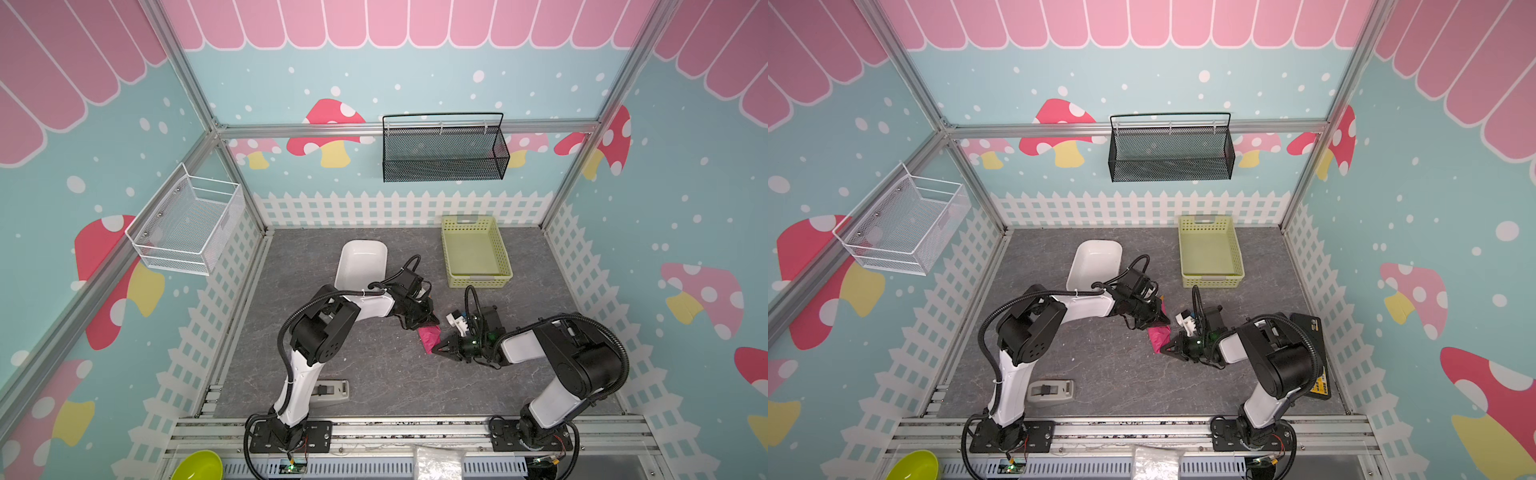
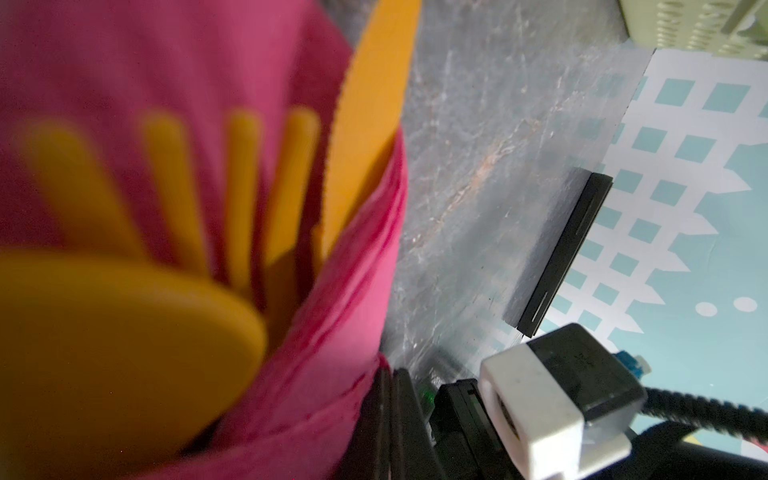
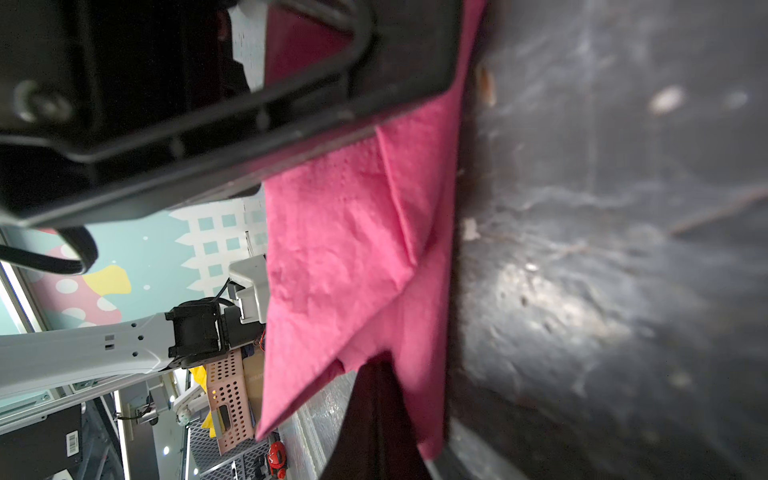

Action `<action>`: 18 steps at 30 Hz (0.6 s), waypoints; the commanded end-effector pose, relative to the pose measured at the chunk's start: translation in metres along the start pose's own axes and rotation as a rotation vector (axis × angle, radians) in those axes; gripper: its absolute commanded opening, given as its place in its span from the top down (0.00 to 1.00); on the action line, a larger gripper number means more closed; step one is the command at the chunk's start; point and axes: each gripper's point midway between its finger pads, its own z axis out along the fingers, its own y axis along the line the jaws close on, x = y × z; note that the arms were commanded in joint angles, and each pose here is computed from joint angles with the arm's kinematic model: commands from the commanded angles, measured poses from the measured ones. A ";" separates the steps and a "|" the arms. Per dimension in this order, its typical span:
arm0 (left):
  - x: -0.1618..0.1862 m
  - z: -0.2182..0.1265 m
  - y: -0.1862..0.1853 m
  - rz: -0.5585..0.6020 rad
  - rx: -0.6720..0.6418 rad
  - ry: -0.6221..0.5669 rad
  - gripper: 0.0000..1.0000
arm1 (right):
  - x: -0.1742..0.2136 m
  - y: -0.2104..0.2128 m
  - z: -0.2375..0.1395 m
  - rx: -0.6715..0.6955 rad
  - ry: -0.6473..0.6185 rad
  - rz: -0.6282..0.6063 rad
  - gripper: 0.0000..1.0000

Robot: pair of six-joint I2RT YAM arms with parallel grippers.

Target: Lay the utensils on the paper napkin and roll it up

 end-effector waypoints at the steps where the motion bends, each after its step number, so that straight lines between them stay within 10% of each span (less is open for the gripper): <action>1: 0.000 -0.009 -0.027 0.048 0.017 -0.020 0.98 | 0.013 -0.035 0.000 0.130 0.011 0.081 0.97; 18: -0.014 0.017 -0.033 0.037 0.008 -0.025 0.99 | 0.015 -0.040 -0.002 0.158 0.010 0.078 0.97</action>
